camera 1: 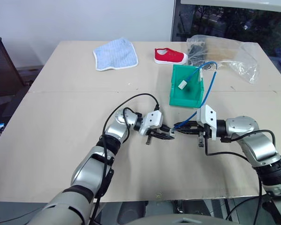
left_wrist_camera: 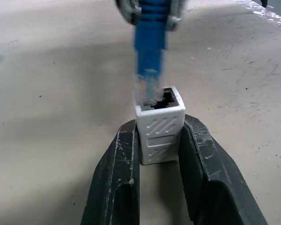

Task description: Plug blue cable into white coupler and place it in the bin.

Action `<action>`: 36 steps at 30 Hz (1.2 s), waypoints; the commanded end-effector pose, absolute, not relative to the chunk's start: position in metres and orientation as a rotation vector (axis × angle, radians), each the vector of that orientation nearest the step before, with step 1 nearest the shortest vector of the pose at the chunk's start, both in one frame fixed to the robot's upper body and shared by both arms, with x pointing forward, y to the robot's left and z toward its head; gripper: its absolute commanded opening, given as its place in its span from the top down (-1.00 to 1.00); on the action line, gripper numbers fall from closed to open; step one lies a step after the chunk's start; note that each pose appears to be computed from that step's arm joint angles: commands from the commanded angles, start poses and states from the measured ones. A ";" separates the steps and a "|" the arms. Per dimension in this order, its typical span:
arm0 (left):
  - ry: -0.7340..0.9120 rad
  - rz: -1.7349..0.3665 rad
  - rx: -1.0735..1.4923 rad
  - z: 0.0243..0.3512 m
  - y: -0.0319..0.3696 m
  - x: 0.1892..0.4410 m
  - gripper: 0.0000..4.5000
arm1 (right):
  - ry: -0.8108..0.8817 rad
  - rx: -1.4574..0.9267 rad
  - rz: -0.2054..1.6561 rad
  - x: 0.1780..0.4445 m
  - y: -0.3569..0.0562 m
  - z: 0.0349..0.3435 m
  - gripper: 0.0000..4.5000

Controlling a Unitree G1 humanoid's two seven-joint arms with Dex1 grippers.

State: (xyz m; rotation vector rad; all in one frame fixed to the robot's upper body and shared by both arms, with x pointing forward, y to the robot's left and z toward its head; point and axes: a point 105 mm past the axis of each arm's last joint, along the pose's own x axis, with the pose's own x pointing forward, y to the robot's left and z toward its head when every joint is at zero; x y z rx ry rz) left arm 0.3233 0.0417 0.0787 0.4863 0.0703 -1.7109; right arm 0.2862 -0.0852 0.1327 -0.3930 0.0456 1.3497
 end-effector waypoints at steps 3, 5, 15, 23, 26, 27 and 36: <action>0.100 -1.723 0.491 0.070 0.042 0.319 0.74 | 0.019 -0.422 1.368 0.282 -0.085 0.144 1.00; 0.098 -1.724 0.485 0.070 0.041 0.318 0.74 | 0.043 -0.423 1.378 0.279 -0.085 0.140 1.00; 0.098 -1.722 0.487 0.069 0.043 0.318 0.74 | 0.090 -0.484 1.388 0.282 -0.088 0.128 1.00; 0.108 -1.726 0.513 0.066 0.044 0.317 0.74 | 0.114 -0.484 1.398 0.281 -0.087 0.128 1.00; 0.107 -1.730 0.511 0.065 0.043 0.316 0.74 | 0.127 -0.470 1.396 0.281 -0.083 0.126 1.00; 0.106 -1.730 0.507 0.066 0.042 0.316 0.74 | 0.133 -0.464 1.397 0.281 -0.079 0.124 1.00; 0.100 -1.730 0.497 0.068 0.038 0.317 0.74 | 0.389 -0.532 1.386 0.277 -0.076 0.067 1.00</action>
